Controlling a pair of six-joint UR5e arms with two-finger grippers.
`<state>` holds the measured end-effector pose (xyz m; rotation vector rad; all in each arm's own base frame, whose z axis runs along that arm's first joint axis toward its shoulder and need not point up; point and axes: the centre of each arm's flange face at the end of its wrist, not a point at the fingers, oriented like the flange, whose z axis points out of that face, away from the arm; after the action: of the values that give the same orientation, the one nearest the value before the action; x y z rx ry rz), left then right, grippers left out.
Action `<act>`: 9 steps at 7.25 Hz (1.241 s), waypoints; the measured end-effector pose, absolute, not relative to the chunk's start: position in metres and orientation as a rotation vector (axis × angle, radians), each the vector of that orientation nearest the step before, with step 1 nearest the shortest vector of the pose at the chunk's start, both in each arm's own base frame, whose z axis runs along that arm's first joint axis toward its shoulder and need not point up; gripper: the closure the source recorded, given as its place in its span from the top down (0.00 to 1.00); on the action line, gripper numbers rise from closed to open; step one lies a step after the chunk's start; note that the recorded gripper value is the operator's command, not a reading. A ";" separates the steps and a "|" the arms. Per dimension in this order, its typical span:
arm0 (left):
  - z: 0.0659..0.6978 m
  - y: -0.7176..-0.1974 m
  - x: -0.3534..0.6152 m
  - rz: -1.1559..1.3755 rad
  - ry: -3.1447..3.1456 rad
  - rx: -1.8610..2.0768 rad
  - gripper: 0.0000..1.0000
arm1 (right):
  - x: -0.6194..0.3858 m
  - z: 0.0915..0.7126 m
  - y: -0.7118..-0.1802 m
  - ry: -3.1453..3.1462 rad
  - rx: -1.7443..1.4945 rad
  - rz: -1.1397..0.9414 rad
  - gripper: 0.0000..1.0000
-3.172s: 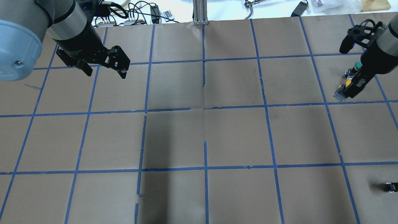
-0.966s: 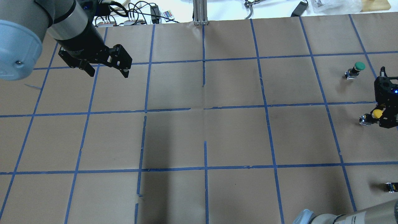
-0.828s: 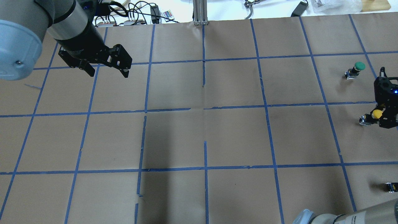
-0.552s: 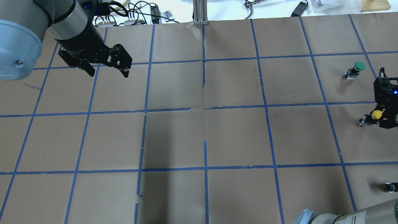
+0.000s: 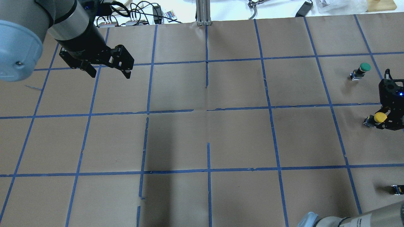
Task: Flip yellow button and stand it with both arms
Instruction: 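Lower the button upright onto the table with the right gripper, then open the right gripper and raise it away from the standing button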
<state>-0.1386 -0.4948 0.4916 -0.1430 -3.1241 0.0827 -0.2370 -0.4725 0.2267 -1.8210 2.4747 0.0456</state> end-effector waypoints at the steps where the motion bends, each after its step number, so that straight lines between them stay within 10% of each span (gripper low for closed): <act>1: 0.492 -0.495 -0.139 0.083 -3.123 -0.143 1.00 | -0.237 0.229 -0.473 2.484 -1.816 0.044 0.82; 9: 0.492 -0.495 -0.139 0.084 -3.123 -0.143 1.00 | -0.135 0.362 -0.449 2.818 -1.349 -0.020 0.99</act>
<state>-0.1387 -0.4949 0.4919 -0.1431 -3.1229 0.0840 -0.1353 -0.4489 0.3617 -1.3491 2.8184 -0.0201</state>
